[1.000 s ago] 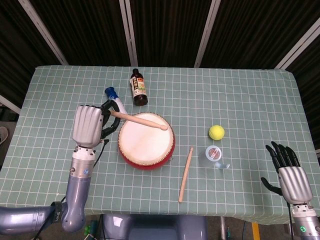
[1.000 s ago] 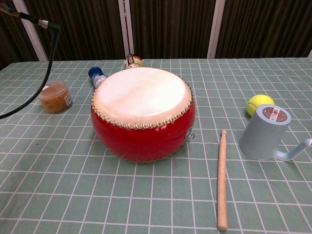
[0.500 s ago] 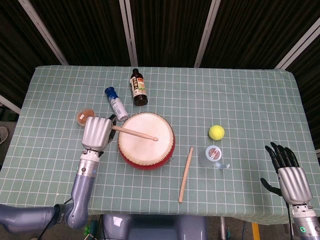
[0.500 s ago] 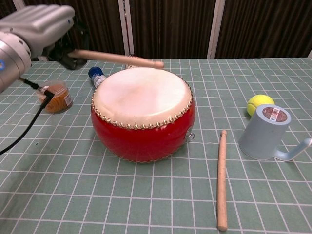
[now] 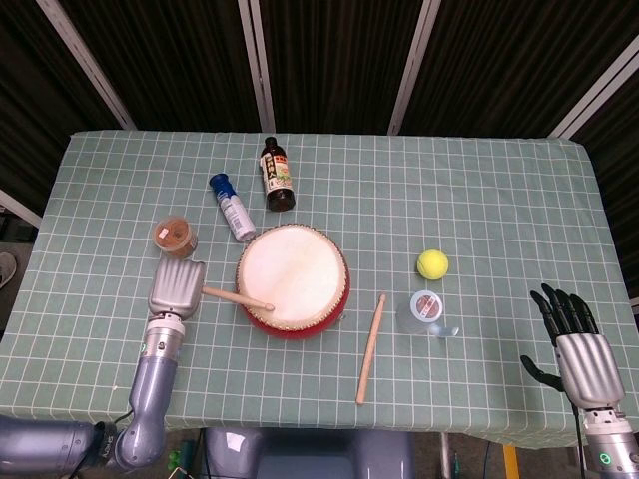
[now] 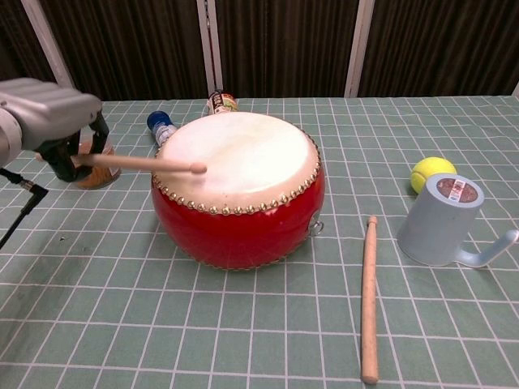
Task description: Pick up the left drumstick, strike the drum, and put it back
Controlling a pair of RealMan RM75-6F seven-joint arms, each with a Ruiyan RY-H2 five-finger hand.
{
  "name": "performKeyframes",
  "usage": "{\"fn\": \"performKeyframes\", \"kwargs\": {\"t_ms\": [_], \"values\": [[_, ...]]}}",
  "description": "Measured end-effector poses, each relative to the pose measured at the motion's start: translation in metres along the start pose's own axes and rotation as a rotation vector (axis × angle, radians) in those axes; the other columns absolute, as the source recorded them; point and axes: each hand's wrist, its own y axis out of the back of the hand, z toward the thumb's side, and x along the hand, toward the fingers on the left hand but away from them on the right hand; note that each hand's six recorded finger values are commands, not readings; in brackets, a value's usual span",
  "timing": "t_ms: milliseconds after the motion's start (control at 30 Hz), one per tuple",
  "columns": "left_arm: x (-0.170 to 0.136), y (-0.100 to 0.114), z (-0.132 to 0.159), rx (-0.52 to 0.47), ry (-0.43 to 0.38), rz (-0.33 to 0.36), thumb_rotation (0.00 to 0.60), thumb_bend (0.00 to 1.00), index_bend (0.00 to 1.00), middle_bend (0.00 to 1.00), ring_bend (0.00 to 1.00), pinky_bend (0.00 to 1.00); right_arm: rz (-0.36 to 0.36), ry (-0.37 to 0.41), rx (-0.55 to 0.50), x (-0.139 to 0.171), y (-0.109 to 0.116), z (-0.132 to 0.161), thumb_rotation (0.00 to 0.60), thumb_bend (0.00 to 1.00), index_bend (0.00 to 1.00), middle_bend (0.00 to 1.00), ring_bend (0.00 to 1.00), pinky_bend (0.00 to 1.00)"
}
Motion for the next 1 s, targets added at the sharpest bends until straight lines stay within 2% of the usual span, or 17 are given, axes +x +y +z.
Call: {"fn": "performKeyframes", "kwargs": {"t_ms": [200, 300, 400, 567, 767, 1000], "values": [[-0.026, 0.052, -0.005, -0.261, -0.119, 0.267, 0.600, 0.48, 0.73, 1.00, 0.96, 0.91, 0.002, 0.000, 0.004, 0.000, -0.001, 0.000, 0.600, 0.26, 0.00, 0.00, 0.00, 0.07], [-0.044, 0.054, -0.018, -0.314, -0.167, 0.319, 0.600, 0.47, 0.73, 0.99, 0.93, 0.89, 0.003, -0.001, 0.005, 0.000, -0.001, 0.000, 0.600, 0.26, 0.00, 0.00, 0.00, 0.07], [-0.055, 0.035, -0.033, -0.305, -0.175, 0.282, 0.600, 0.47, 0.72, 0.96, 0.91, 0.87, 0.004, -0.001, 0.007, 0.000, -0.001, 0.001, 0.600, 0.26, 0.00, 0.00, 0.00, 0.07], [-0.065, -0.009, -0.063, -0.247, -0.143, 0.172, 0.600, 0.47, 0.71, 0.95, 0.89, 0.84, 0.005, -0.003, 0.009, 0.000, -0.002, 0.000, 0.600, 0.26, 0.00, 0.00, 0.00, 0.07], [-0.065, -0.043, -0.080, -0.185, -0.116, 0.106, 0.600, 0.46, 0.69, 0.84, 0.79, 0.80, 0.006, -0.003, 0.014, 0.000, -0.002, 0.001, 0.600, 0.26, 0.00, 0.00, 0.00, 0.07], [-0.061, -0.076, -0.090, -0.116, -0.093, 0.034, 0.600, 0.41, 0.67, 0.75, 0.71, 0.72, 0.008, -0.006, 0.016, 0.000, -0.003, 0.000, 0.600, 0.26, 0.00, 0.00, 0.00, 0.07]]}}
